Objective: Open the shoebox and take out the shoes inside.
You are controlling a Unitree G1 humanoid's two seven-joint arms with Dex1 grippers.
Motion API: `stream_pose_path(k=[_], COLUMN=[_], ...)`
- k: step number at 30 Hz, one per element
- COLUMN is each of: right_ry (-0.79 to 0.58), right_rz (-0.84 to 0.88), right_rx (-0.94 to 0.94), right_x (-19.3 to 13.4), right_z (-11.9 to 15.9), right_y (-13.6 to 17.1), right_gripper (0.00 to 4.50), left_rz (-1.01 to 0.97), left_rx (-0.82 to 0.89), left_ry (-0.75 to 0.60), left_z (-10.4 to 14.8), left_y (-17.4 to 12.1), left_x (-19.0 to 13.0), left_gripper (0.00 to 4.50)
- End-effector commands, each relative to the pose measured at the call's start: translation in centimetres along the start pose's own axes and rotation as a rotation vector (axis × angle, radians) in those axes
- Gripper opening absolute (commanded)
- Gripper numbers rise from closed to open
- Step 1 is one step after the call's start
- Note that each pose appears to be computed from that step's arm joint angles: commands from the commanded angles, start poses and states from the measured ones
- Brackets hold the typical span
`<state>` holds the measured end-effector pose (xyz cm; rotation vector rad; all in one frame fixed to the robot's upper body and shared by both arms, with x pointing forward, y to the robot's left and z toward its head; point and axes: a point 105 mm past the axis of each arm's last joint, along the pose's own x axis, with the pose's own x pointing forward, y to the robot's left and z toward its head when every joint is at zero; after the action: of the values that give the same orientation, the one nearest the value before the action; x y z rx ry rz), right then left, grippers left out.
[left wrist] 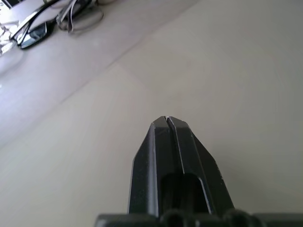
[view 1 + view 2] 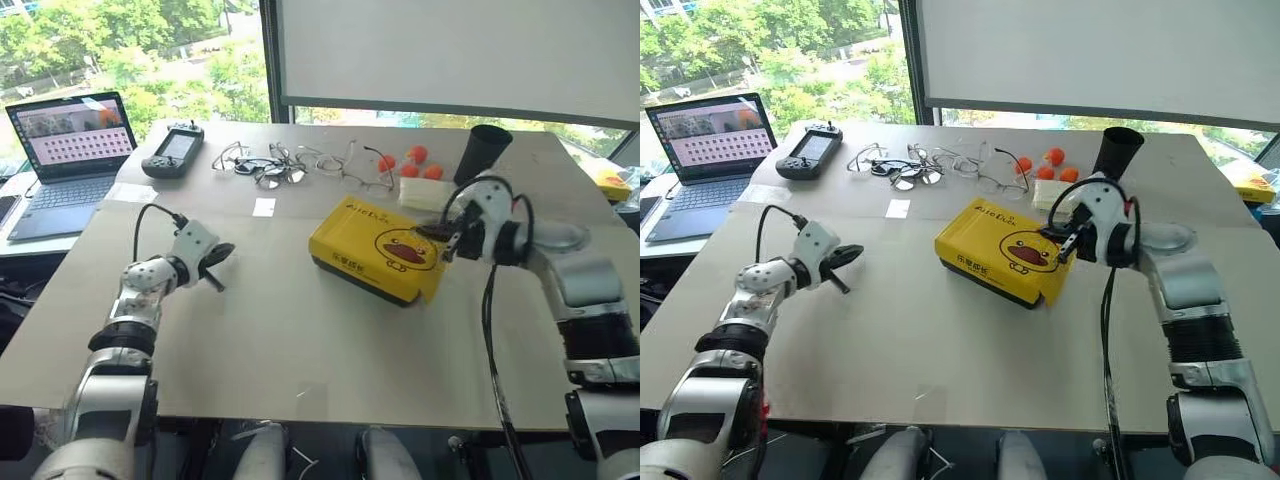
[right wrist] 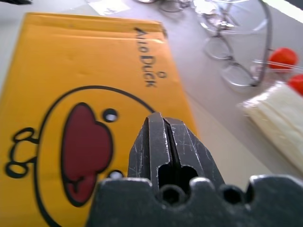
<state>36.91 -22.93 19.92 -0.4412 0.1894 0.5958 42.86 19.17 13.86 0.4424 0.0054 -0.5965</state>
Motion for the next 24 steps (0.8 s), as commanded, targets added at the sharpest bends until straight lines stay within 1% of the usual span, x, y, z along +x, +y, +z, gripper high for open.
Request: stream_pose_path(k=[1, 3, 7, 9, 12, 16, 20, 24], right_ry=[0.116, 0.137, 0.224, 0.226, 0.183, 0.163, 0.109, 0.041], right_rz=[-0.115, -0.125, -0.146, -0.151, -0.150, -0.176, -0.204, -0.130], right_rx=[-0.019, 0.012, 0.033, 0.051, 0.088, 0.088, 0.062, 0.047], right_x=[-3.5, -4.2, -5.2, -4.9, -3.6, -1.4, 1.6, 3.6], right_z=[-2.6, -3.4, -6.0, -6.7, -6.7, -6.9, -6.0, -4.6], right_y=[-1.1, -0.3, 1.0, 1.8, 2.6, 1.9, 0.6, 1.4], right_gripper=[0.06, 0.06, 0.06, 0.06, 0.06, 0.06, 0.06, 0.06], left_rz=[0.016, -0.014, -0.081, -0.133, -0.210, -0.309, -0.429, -0.483], left_rx=[0.007, 0.006, 0.014, 0.013, 0.031, 0.051, 0.054, 0.010], left_ry=[-0.095, -0.113, -0.136, -0.152, -0.159, -0.169, -0.171, -0.149], left_z=[3.9, 5.1, 7.1, 8.2, 9.1, 9.6, 9.0, 7.7], left_y=[0.0, -1.0, -3.2, -4.9, -7.5, -10.1, -11.9, -11.8], left_x=[2.6, 4.0, 6.2, 7.4, 8.6, 9.2, 8.8, 7.9], left_gripper=[0.00, 0.00, 0.00, 0.00, 0.00, 0.00, 0.00, 0.00])
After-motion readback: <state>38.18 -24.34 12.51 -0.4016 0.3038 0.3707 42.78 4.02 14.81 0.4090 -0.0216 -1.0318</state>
